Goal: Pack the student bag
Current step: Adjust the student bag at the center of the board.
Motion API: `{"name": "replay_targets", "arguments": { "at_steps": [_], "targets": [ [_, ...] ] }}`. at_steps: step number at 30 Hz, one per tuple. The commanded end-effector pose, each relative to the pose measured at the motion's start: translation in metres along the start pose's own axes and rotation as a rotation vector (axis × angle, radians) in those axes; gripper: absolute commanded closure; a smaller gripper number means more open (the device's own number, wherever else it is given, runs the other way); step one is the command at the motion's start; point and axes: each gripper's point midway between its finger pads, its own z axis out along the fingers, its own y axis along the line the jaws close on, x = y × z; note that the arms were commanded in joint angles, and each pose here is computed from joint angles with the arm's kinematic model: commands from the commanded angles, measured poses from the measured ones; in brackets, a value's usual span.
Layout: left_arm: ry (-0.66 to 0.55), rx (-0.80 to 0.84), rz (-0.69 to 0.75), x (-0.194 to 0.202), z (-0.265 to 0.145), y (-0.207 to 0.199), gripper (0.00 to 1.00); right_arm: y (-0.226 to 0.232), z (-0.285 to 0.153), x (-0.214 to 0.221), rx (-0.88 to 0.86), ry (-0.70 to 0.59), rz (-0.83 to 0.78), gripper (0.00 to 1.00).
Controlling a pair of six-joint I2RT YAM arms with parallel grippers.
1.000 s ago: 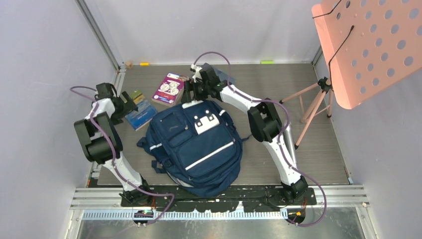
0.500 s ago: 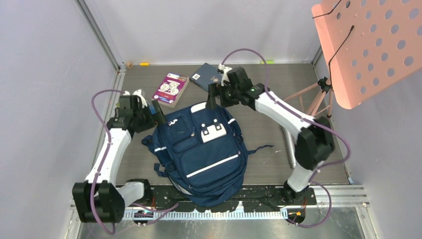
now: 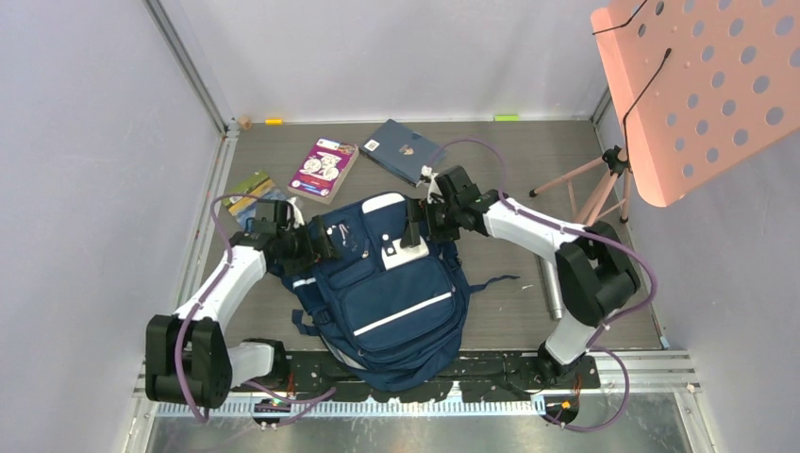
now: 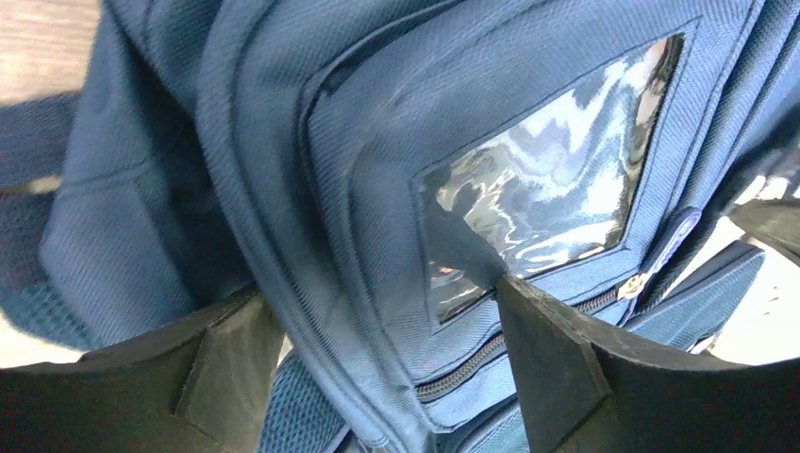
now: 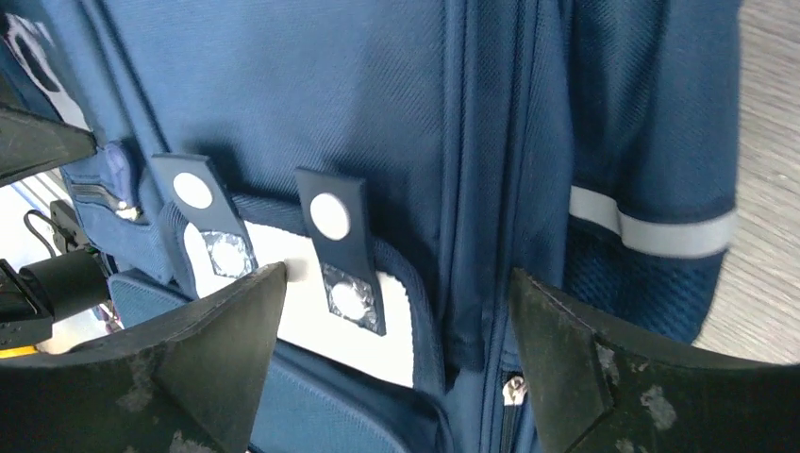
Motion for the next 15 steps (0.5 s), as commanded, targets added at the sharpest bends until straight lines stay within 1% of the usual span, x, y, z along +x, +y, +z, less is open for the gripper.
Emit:
{"name": "replay_targets", "arguments": {
  "at_steps": [1, 2, 3, 4, 5, 6, 7, 8, 10, 11, 12, 13, 14, 15],
  "targets": [
    [-0.003, 0.163, 0.036, -0.005, 0.020, -0.026, 0.29, 0.023, 0.018, -0.020, -0.131, -0.026, -0.012, 0.12],
    [0.007, 0.207, 0.067, -0.003, 0.022, -0.035, 0.41, 0.027, 0.021, -0.019, -0.159, -0.017, -0.008, 0.23],
    [0.011, 0.229, 0.095, -0.002, 0.023, -0.040, 0.54, 0.029, 0.021, -0.017, -0.173, -0.013, 0.008, 0.31],
    [0.011, 0.245, 0.124, -0.001, 0.023, -0.046, 0.67, 0.036, 0.017, -0.022, -0.197, -0.038, 0.003, 0.51],
    [0.001, 0.263, 0.155, -0.002, 0.021, -0.054, 0.80, 0.036, 0.016, -0.019, -0.198, -0.042, 0.026, 0.61],
    [-0.014, 0.278, 0.184, -0.004, 0.018, -0.062, 0.92, 0.043, 0.005, -0.028, -0.212, -0.091, 0.014, 0.89],
    [-0.037, 0.296, 0.220, -0.007, 0.013, -0.073, 0.99, 0.048, -0.008, -0.031, -0.217, -0.128, 0.015, 0.94],
    [-0.063, 0.311, 0.256, -0.010, 0.006, -0.083, 1.00, 0.049, -0.014, -0.034, -0.197, -0.162, 0.011, 0.98],
    [-0.137, 0.337, 0.330, -0.020, -0.010, -0.109, 1.00, 0.055, -0.039, -0.040, -0.172, -0.245, -0.008, 0.99],
    [-0.190, 0.370, 0.370, -0.029, -0.023, -0.128, 1.00, 0.063, -0.060, -0.043, -0.176, -0.298, -0.024, 0.99],
    [-0.224, 0.393, 0.402, -0.033, -0.032, -0.144, 1.00, 0.061, -0.068, -0.047, -0.135, -0.347, -0.027, 0.99],
    [-0.250, 0.413, 0.427, -0.038, -0.039, -0.159, 1.00, 0.064, -0.089, -0.050, -0.126, -0.403, -0.035, 0.99],
    [-0.270, 0.436, 0.449, -0.043, -0.046, -0.174, 1.00, 0.059, -0.098, -0.055, -0.075, -0.456, -0.029, 0.99],
    [-0.278, 0.461, 0.468, -0.047, -0.050, -0.189, 1.00, 0.058, -0.118, -0.056, -0.056, -0.508, -0.027, 0.99]
  ]
}}
